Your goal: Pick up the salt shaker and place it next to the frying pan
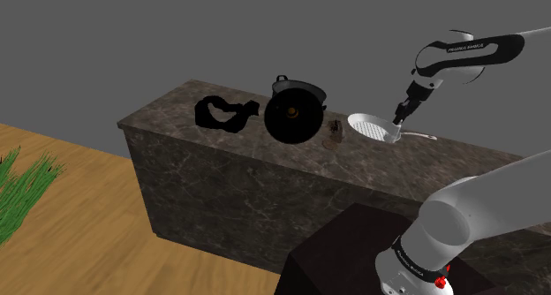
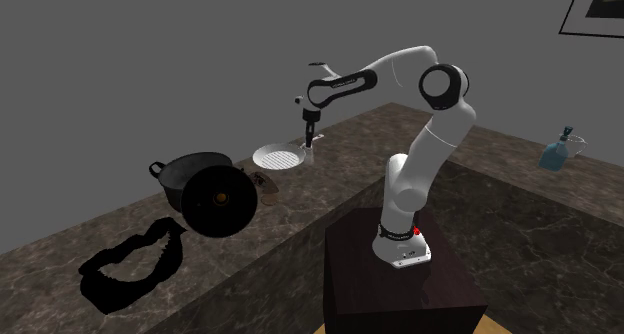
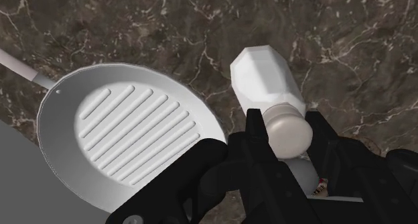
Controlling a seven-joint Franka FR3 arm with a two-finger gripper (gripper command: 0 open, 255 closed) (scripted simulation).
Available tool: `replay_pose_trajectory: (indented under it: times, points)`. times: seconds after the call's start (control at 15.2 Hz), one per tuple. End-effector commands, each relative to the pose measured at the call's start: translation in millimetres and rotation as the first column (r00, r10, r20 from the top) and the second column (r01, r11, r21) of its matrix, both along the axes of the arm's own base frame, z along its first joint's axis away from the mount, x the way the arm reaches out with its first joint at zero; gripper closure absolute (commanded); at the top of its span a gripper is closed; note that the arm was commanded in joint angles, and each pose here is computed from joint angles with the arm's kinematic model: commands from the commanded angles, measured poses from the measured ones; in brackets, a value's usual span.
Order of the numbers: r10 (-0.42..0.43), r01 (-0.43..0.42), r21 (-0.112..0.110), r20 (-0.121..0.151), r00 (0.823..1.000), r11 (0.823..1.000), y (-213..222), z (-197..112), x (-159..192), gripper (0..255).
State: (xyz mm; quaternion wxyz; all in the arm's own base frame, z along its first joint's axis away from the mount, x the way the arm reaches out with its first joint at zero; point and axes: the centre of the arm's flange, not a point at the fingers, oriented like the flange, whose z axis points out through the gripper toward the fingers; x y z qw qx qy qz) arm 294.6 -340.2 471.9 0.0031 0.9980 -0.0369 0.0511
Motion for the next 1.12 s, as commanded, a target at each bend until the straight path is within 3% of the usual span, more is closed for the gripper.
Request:
replay_pose_trajectory:
  times: [0.0, 0.92, 1.06]
  points:
    - [0.000, 0.000, 0.000, 0.001, 1.000, 1.000, -0.4, -9.7, 0.3, 255]
    - [0.000, 0.000, 0.000, 0.001, 1.000, 1.000, -0.4, -85.1, 0.3, 255]
    - [0.000, 0.000, 0.000, 0.000, 1.000, 1.000, -0.4, -85.1, 0.3, 255]
